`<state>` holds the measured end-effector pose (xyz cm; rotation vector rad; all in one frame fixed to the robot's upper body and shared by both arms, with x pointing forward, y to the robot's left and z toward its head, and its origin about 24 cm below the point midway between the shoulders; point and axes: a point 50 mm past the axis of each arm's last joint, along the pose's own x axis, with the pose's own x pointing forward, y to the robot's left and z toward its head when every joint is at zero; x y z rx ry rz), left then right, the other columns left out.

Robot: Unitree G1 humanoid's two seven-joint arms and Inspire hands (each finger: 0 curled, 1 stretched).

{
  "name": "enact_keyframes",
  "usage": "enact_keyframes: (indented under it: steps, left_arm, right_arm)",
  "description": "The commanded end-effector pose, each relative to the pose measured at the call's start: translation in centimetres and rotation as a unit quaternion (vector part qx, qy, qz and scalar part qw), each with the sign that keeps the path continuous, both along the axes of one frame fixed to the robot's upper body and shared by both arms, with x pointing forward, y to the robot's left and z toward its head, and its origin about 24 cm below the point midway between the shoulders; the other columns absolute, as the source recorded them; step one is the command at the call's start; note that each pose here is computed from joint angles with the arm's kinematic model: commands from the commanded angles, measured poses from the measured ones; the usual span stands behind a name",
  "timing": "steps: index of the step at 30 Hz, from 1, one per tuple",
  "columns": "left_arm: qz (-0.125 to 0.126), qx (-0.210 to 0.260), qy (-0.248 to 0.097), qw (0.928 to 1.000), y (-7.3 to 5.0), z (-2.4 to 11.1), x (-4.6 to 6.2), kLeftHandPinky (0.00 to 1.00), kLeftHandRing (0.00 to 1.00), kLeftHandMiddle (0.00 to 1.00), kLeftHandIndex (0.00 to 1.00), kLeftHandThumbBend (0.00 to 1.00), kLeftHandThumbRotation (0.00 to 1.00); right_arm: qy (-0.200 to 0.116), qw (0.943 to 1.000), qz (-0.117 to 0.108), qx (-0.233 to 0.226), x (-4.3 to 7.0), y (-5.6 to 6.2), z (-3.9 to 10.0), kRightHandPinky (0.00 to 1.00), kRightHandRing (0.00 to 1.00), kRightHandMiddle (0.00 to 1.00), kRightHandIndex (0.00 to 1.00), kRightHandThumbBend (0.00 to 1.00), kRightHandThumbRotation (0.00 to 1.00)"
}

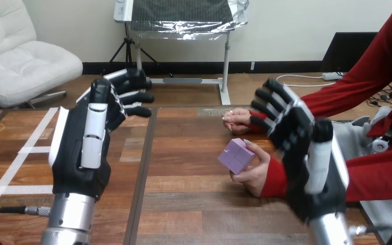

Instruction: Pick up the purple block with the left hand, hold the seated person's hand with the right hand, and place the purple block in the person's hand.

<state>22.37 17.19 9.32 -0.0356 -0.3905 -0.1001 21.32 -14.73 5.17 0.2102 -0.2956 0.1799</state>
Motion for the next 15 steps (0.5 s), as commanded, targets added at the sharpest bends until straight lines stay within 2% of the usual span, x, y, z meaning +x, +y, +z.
enact_keyframes:
  steps: [1,7,15]
  left_arm:
    - [-0.012,-0.003,-0.045,0.9989,-0.32,2.06,0.35,0.6,0.69,0.73,0.78,0.43,1.0]
    - [-0.011,-0.009,-0.049,0.9987,-0.51,1.92,0.41,0.6,0.7,0.73,0.78,0.41,1.0]
    - [-0.009,-0.032,-0.057,0.9978,-1.03,1.61,0.45,0.51,0.69,0.7,0.74,0.44,1.0]
  right_arm:
    - [-0.04,0.9987,-0.002,0.031,-0.14,0.07,1.36,0.87,0.86,0.86,0.87,0.86,1.0]
    - [-0.034,0.9988,0.006,0.034,-0.28,0.24,1.0,0.88,0.85,0.86,0.87,0.84,1.0]
    - [-0.031,0.9988,0.005,0.036,-0.33,0.17,1.07,0.86,0.84,0.85,0.86,0.83,1.0]
